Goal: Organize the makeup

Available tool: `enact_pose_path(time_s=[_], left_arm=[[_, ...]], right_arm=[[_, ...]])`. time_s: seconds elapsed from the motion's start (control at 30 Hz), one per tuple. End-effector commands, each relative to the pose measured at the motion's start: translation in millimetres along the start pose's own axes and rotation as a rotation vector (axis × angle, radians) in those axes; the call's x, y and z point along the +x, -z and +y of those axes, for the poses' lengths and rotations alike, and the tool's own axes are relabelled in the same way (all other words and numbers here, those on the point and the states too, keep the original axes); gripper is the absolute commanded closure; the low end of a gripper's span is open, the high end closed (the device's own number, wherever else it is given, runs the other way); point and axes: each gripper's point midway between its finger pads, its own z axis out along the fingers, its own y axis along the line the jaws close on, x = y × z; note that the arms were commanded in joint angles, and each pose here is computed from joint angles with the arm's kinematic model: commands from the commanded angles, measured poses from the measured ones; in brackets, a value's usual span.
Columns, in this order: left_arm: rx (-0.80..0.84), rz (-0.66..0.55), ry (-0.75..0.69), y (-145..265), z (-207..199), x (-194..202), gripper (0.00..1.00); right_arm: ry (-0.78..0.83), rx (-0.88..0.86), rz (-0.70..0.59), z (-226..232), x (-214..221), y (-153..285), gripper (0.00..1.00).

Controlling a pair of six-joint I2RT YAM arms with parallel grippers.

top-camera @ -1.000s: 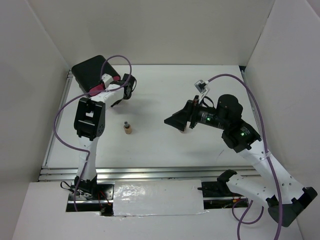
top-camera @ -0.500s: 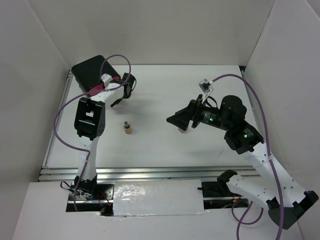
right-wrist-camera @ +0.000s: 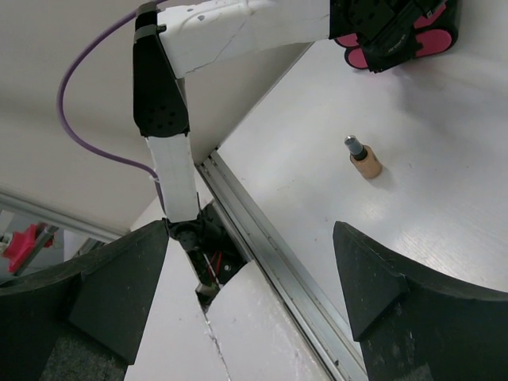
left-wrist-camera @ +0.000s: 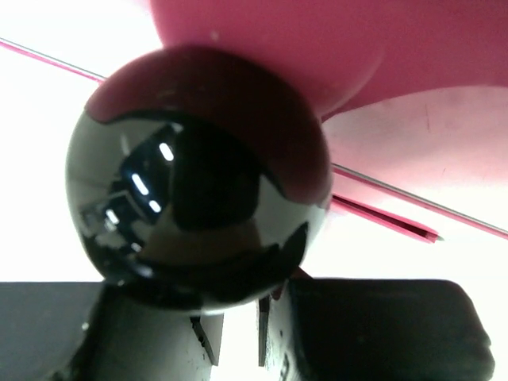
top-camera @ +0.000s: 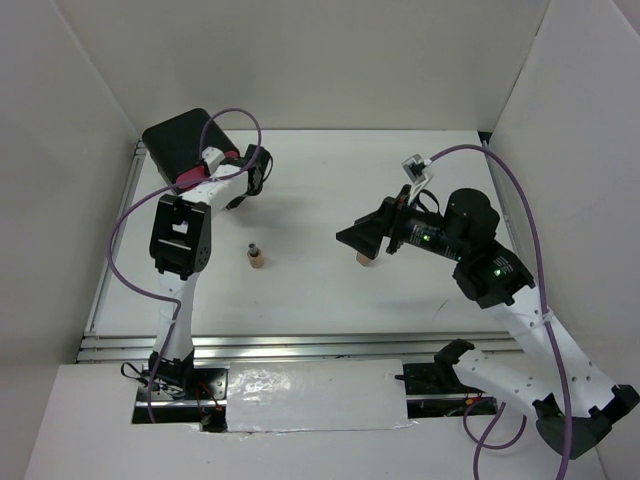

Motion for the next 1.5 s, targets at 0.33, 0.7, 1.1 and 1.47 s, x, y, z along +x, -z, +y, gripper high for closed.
enact_pose_path(time_s=[0.33,0.7,1.1,1.47], left_arm=[[0.087,-0.008,-0.251,55,-7,16,0.12],[-0.14,-0.255,-0.621,58,21,-24,0.01],[-0.284,-0.344,-0.907,33,39,-24,0.01],[-0.221,-0.278,-0.984,4,16,2,0.08]], right_arm=[[0.089,-0.002,-0.071,17,-29,13,0.06],[0.12,0.03,-0.116,5,-22,20,0.01],[0.103,-0.034,-0.168,15,-9,38,0.0],[0.047,-0.032,-0.178,16,2,51,0.0]])
